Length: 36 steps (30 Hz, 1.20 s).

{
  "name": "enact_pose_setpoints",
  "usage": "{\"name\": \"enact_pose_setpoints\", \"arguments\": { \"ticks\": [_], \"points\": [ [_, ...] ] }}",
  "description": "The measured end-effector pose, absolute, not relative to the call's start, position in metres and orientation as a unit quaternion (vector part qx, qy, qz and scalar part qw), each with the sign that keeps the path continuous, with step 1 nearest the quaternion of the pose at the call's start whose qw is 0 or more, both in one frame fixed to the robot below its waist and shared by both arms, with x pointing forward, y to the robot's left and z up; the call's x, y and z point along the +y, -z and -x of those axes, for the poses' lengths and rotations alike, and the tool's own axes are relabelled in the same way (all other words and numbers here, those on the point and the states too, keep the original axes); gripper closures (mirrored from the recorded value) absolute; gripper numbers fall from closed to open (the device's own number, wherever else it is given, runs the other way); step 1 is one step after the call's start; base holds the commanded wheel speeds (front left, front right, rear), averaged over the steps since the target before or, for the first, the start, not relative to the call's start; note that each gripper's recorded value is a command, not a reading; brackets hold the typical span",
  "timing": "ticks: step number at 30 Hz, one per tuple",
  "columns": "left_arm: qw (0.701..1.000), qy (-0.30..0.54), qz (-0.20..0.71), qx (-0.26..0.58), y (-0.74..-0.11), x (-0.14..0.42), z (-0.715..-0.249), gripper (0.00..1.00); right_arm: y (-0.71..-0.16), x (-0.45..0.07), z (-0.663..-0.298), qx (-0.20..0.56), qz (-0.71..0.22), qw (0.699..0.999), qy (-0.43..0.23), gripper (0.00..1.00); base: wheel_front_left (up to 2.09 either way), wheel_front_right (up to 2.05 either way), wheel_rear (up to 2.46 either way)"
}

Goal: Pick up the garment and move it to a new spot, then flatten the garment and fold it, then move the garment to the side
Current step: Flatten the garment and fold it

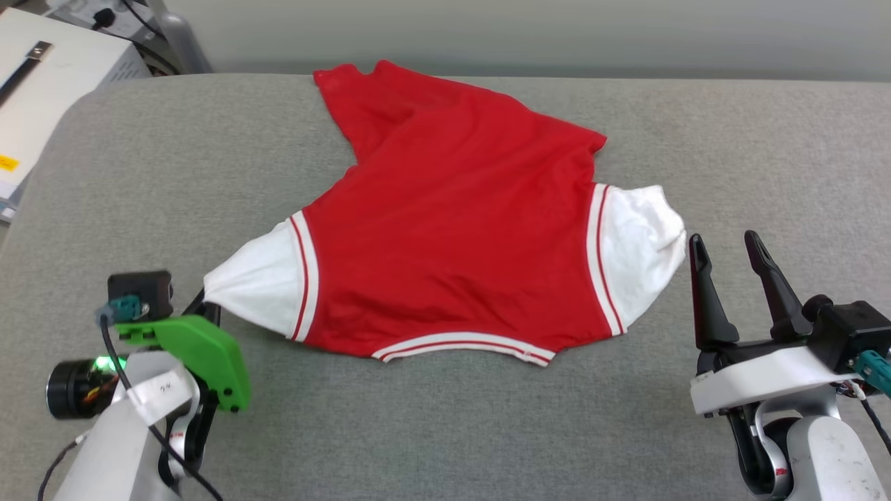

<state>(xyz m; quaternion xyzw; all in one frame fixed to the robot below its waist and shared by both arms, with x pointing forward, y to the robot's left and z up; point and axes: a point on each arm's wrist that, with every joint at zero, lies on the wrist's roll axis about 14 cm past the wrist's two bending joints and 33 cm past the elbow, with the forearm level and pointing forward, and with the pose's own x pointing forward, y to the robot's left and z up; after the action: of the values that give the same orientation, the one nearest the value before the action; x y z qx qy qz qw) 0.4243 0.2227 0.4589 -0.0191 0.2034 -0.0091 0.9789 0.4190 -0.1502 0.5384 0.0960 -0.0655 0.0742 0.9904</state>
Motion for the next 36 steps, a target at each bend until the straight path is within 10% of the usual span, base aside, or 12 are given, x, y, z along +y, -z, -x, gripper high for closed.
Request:
{"name": "enact_pose_setpoints", "arguments": {
  "ticks": [6, 7, 8, 36],
  "points": [
    [0.973, -0.010, 0.032, 0.229, -0.436, 0.241, -0.396, 0.98, -0.539, -0.138, -0.419, -0.060, -0.095, 0.989, -0.091, 0.00, 0.00, 0.00, 0.00],
    [0.973, -0.013, 0.029, 0.230, -0.433, 0.243, -0.394, 0.04, -0.539, -0.137, -0.419, -0.060, -0.095, 0.989, -0.093, 0.00, 0.00, 0.00, 0.00],
    [0.972, -0.017, 0.028, 0.231, -0.431, 0.246, -0.392, 0.00, -0.540, -0.135, -0.420, -0.060, -0.095, 0.989, -0.095, 0.00, 0.00, 0.00, 0.00],
    [0.993, 0.057, 0.013, -0.099, -0.557, 0.189, -0.378, 0.00, -0.525, -0.134, -0.421, 0.005, -0.044, 0.993, -0.109, 0.00, 0.00, 0.00, 0.00]
  ]
}}
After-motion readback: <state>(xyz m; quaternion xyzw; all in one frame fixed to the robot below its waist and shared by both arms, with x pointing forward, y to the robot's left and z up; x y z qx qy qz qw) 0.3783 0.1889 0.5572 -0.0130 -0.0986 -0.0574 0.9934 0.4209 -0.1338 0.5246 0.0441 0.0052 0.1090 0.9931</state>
